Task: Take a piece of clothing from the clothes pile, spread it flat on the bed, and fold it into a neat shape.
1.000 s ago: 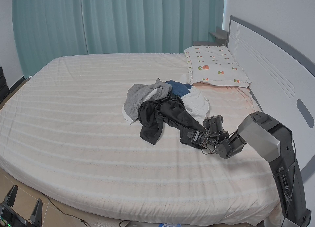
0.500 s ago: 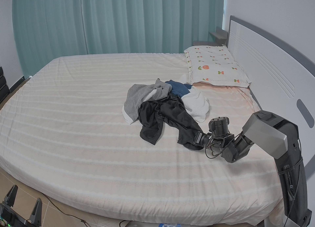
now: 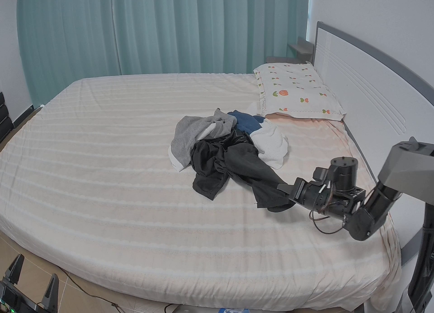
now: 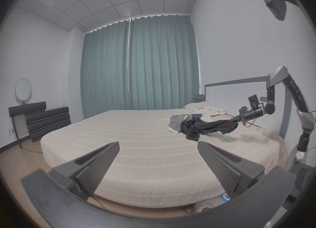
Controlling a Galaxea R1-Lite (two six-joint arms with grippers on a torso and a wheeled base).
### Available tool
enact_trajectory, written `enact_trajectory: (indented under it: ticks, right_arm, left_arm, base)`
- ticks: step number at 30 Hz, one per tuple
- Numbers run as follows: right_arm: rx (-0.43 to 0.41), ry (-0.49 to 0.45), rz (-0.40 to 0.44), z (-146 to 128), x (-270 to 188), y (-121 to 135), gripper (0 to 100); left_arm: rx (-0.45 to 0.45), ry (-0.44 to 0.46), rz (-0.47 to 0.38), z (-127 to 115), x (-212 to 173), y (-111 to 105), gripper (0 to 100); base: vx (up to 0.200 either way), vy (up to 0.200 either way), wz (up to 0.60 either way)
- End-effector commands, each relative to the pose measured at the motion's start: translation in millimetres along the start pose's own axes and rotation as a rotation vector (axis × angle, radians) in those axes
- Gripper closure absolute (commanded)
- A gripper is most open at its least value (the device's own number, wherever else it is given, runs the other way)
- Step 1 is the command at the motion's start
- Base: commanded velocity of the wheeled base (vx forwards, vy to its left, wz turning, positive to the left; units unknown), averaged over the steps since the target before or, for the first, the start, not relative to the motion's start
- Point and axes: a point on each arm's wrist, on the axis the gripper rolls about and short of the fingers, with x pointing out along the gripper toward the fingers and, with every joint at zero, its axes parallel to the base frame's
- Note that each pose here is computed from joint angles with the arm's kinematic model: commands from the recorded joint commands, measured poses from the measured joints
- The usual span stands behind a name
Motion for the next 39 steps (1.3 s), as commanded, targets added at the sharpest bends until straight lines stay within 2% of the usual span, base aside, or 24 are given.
enact_trajectory:
  ticks: [1, 4, 9, 10, 13, 14, 15, 16, 17, 19, 20, 24, 25, 26, 27, 28, 29, 31, 32, 33, 34, 36, 39]
  right_arm:
    - [0.002, -0.054, 0.188, 12.4, -80.6, 43.7, 100]
    - [-0.003, -0.093, 0.232, 9.0, -102.2, 46.8, 100]
    - [0.003, -0.112, 0.260, 2.4, -111.7, 44.7, 100]
    - [-0.009, -0.134, 0.290, 3.7, -114.2, 47.3, 100]
    - [-0.017, -0.135, 0.311, 2.2, -117.4, 49.8, 100]
    - [-0.019, -0.128, 0.313, 0.6, -117.4, 50.6, 100]
    - [-0.019, -0.128, 0.313, 0.6, -117.4, 50.6, 100]
    - [-0.018, -0.122, 0.317, -0.6, -116.9, 51.6, 100]
    - [-0.018, -0.123, 0.318, -0.1, -115.4, 51.6, 100]
    - [-0.018, -0.127, 0.320, 0.6, -115.8, 52.3, 100]
    - [-0.019, -0.125, 0.320, -0.1, -116.8, 52.5, 100]
    - [-0.028, -0.118, 0.330, -3.9, -117.9, 57.2, 100]
    - [-0.030, -0.118, 0.333, -4.6, -118.9, 58.4, 100]
    - [-0.030, -0.115, 0.333, -5.1, -119.0, 58.5, 100]
    - [-0.030, -0.113, 0.341, -6.1, -124.2, 60.5, 100]
    - [-0.031, -0.110, 0.351, -6.2, -126.9, 61.8, 100]
    - [-0.031, -0.110, 0.351, -6.2, -126.9, 61.8, 100]
    - [-0.031, -0.106, 0.358, -6.8, -129.6, 63.0, 100]
    - [-0.031, -0.106, 0.358, -6.8, -129.6, 63.0, 100]
    - [-0.031, -0.101, 0.360, -8.3, -128.4, 63.9, 100]
    - [-0.030, -0.098, 0.358, -8.7, -128.2, 63.4, 100]
    - [-0.029, -0.094, 0.354, -9.5, -127.1, 62.5, 100]
    - [-0.027, -0.092, 0.349, -10.1, -126.2, 61.8, 100]
  left_arm:
    - [0.021, 0.002, -0.006, -4.1, 0.3, -0.3, 0]
    - [-0.002, 0.003, 0.003, -4.1, 0.3, -0.1, 0]
    - [0.022, -0.004, -0.004, -3.5, 0.3, -0.3, 0]
    - [0.024, -0.004, -0.003, -3.9, 0.3, -0.2, 0]
    - [-0.020, -0.023, 0.012, -0.1, -0.3, 0.1, 0]
    - [-0.057, -0.102, 0.013, 22.1, -4.9, 0.9, 0]
    - [-0.065, -0.122, 0.013, 27.6, -6.2, 1.1, 0]
    - [-0.194, -0.262, 0.006, 91.1, -15.2, 3.6, 0]
    - [-0.273, -0.230, -0.008, 113.0, -5.8, 4.3, 0]
    - [-0.214, -0.138, 0.004, 113.9, 10.4, 4.1, 0]
    - [-0.155, -0.085, 0.001, 108.7, 17.4, 4.0, 0]
    - [0.026, 0.268, -0.027, 58.3, 52.8, 3.2, 0]
    - [0.053, 0.326, -0.037, 50.3, 57.0, 3.0, 0]
    - [0.058, 0.332, -0.040, 49.7, 57.6, 2.9, 0]
    - [0.116, 0.425, -0.093, 42.6, 68.1, 1.8, 0]
    - [0.131, 0.458, -0.129, 42.2, 74.2, 0.6, 0]
    - [0.131, 0.458, -0.129, 42.2, 74.2, 0.6, 0]
    - [0.136, 0.520, -0.206, 44.7, 103.2, -5.3, 0]
    - [0.136, 0.520, -0.206, 44.7, 103.2, -5.3, 0]
    - [0.136, 0.569, -0.232, 39.2, 128.3, -11.1, 0]
    - [0.137, 0.574, -0.234, 38.5, 130.1, -11.7, 0]
    - [0.171, 0.619, -0.209, 28.0, 159.8, -19.6, 0]
    - [0.174, 0.625, -0.234, 19.0, 184.7, -38.4, 0]
  base:
    - [0.000, 0.000, 0.00]
    - [0.000, 0.000, 0.00]
    - [0.000, 0.000, 0.00]
    - [0.000, 0.000, 0.00]
    - [0.000, 0.000, 0.00]
    - [0.000, 0.000, 0.00]
    - [0.000, 0.000, 0.00]
    - [0.000, 0.000, 0.00]
    - [0.000, 0.000, 0.00]
    - [0.000, 0.000, 0.00]
    - [0.000, 0.000, 0.00]
    - [0.000, 0.000, 0.00]
    - [0.000, 0.000, 0.00]
    - [0.000, 0.000, 0.00]
    - [0.000, 0.000, 0.00]
    - [0.000, 0.000, 0.00]
    - [0.000, 0.000, 0.00]
    - [0.000, 0.000, 0.00]
    - [0.000, 0.000, 0.00]
    - [0.000, 0.000, 0.00]
    - [0.000, 0.000, 0.00]
    - [0.000, 0.000, 0.00]
    - [0.000, 0.000, 0.00]
